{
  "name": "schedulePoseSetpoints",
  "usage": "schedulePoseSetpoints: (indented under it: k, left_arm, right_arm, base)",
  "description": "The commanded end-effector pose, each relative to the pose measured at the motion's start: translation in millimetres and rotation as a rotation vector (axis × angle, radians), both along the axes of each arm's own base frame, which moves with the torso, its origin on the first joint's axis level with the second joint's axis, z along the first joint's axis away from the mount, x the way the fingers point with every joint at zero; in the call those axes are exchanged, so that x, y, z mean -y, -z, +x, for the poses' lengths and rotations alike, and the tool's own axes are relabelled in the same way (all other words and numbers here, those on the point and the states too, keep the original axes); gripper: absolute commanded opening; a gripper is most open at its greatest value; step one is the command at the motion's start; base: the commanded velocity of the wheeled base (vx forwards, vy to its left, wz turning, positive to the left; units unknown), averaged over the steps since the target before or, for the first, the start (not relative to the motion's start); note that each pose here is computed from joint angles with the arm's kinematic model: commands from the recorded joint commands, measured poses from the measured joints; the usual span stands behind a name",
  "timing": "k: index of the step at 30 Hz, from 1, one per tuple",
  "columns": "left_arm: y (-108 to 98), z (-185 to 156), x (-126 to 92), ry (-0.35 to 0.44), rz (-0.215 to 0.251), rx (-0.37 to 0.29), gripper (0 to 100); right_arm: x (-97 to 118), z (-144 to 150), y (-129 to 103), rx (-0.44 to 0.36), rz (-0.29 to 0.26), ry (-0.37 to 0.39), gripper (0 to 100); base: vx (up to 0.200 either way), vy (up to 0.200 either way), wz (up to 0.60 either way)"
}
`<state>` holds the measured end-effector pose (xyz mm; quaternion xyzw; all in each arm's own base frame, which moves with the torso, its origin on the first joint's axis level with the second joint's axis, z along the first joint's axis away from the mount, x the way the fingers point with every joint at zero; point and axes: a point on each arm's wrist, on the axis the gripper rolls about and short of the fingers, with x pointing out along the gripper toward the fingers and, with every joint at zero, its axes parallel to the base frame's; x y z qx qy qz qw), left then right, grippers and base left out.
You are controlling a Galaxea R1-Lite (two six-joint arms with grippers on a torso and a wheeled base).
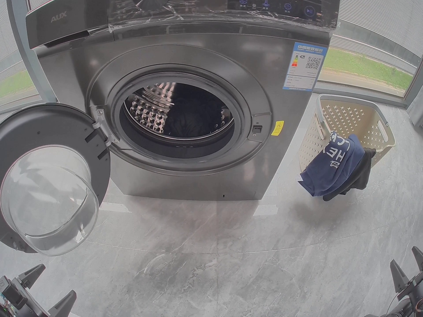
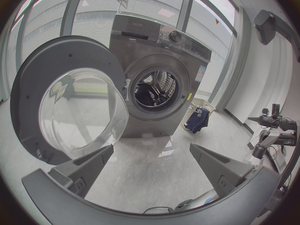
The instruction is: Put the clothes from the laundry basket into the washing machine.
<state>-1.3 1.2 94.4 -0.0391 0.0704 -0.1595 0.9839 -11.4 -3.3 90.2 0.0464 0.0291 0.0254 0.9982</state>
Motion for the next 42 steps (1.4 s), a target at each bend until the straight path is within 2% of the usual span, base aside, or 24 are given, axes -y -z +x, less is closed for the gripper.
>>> schedulePoseSetpoints:
  k: [1, 4, 6, 7, 9, 11, 12, 13, 16, 17, 20, 24, 26, 42]
  left_arm:
    - [11.2, -14.2, -3.1, -0.103, -0.022, 0.095, 100]
    - [11.5, -13.9, -1.6, -0.183, 0.007, 0.094, 100]
    - [12.2, -14.1, -0.2, -0.202, 0.068, 0.101, 100]
    - [12.5, -14.3, 0.3, -0.216, 0.084, 0.102, 100]
    - [13.0, -15.2, 0.9, -0.250, 0.098, 0.111, 100]
    - [16.4, -20.1, 1.9, -0.291, 0.108, 0.151, 100]
    - [18.8, -21.5, 2.0, -0.293, 0.119, 0.151, 100]
    - [20.0, -21.8, 1.8, -0.299, 0.117, 0.133, 100]
    - [18.8, -21.5, 1.6, -0.305, 0.097, 0.137, 100]
    - [18.9, -21.4, 1.6, -0.309, 0.089, 0.138, 100]
    - [18.9, -21.4, 1.5, -0.313, 0.082, 0.136, 100]
    - [18.9, -21.4, 1.5, -0.313, 0.080, 0.136, 100]
    - [18.9, -21.4, 1.5, -0.313, 0.080, 0.136, 100]
    - [18.9, -21.4, 1.2, -0.324, 0.072, 0.134, 100]
  right_arm:
    - [0.7, -4.6, 7.7, 0.019, -0.010, 0.121, 100]
    - [-1.6, -6.8, 8.6, 0.038, -0.037, 0.167, 100]
    - [-2.6, -7.4, 9.8, 0.040, -0.056, 0.128, 100]
    - [-2.9, -8.2, 11.8, 0.034, -0.067, 0.103, 100]
    - [-3.7, -11.3, 14.8, 0.055, -0.091, 0.054, 100]
    - [-4.0, -11.4, 14.4, 0.062, -0.097, 0.040, 100]
    - [-4.0, -11.4, 14.4, 0.062, -0.098, 0.035, 100]
    - [-3.9, -11.6, 14.3, 0.057, -0.097, 0.040, 100]
    - [-3.8, -11.6, 14.5, 0.055, -0.082, 0.048, 100]
    - [-3.2, -11.4, 14.4, 0.060, -0.064, 0.073, 100]
    - [-3.1, -11.4, 14.2, 0.061, -0.060, 0.080, 100]
    - [-3.4, -11.4, 14.4, 0.061, -0.107, 0.061, 100]
    - [-3.8, -11.4, 14.4, 0.062, -0.111, 0.046, 100]
    - [-3.8, -11.4, 14.4, 0.062, -0.111, 0.047, 100]
  base:
    - [0.000, 0.000, 0.00]
    - [0.000, 0.000, 0.00]
    - [0.000, 0.000, 0.00]
    - [0.000, 0.000, 0.00]
    - [0.000, 0.000, 0.00]
    - [0.000, 0.000, 0.00]
    - [0.000, 0.000, 0.00]
    - [0.000, 0.000, 0.00]
    - [0.000, 0.000, 0.00]
    - [0.000, 0.000, 0.00]
    - [0.000, 0.000, 0.00]
    - [0.000, 0.000, 0.00]
    - [0.000, 0.000, 0.00]
    - [0.000, -0.200, 0.00]
